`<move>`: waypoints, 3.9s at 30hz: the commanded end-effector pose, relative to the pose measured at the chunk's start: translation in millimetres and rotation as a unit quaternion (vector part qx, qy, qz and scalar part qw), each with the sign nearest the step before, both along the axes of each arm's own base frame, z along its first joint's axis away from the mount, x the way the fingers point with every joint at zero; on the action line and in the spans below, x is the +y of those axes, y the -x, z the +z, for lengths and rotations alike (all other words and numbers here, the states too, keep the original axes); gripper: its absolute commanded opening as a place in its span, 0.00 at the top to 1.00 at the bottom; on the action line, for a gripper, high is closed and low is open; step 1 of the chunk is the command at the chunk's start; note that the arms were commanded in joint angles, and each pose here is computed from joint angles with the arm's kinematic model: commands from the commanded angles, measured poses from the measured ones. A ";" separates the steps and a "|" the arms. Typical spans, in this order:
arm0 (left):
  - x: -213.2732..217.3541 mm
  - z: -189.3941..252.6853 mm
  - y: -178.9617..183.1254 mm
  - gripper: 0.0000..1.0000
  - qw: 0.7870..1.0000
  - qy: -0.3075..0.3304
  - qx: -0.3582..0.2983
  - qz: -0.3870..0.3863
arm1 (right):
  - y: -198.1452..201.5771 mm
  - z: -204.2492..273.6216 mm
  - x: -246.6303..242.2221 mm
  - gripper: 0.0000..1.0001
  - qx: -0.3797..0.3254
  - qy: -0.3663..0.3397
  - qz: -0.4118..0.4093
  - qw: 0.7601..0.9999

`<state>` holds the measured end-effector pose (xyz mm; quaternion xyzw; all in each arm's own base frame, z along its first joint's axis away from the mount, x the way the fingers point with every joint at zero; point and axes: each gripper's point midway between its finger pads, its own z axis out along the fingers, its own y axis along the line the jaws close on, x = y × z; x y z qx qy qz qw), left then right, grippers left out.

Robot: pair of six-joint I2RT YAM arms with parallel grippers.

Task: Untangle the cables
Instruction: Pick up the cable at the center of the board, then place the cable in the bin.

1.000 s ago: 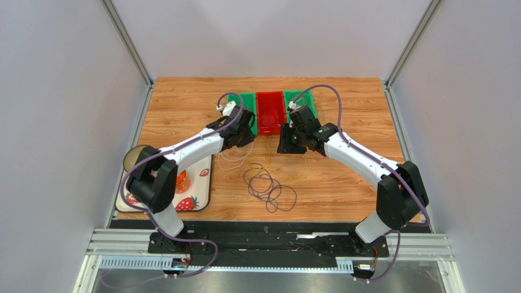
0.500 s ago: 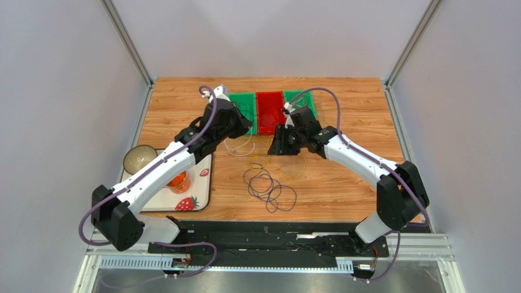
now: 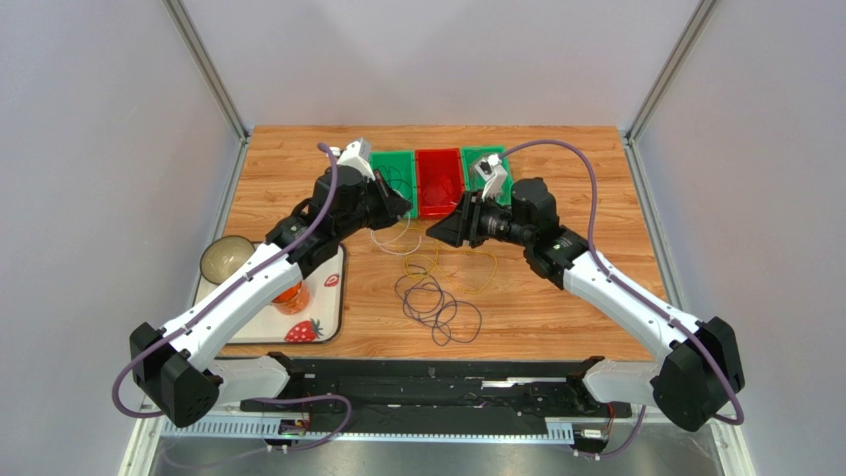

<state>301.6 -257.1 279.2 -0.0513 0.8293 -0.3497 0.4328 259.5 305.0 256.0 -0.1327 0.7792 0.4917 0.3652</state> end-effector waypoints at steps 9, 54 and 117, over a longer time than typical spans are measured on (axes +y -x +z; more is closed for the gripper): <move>-14.9 22.9 10.7 1.00 0.998 0.061 0.010 -0.027 | -1.7 41.7 21.2 0.50 -0.076 -0.051 0.043 0.995; 139.6 27.1 53.0 0.25 0.973 -0.179 -0.052 0.136 | -80.1 100.1 31.0 1.00 -0.184 0.042 -0.073 0.979; 230.1 -35.5 123.7 0.30 0.943 -0.269 -0.048 0.192 | -236.9 -55.3 92.1 1.00 -0.111 0.188 -0.090 0.972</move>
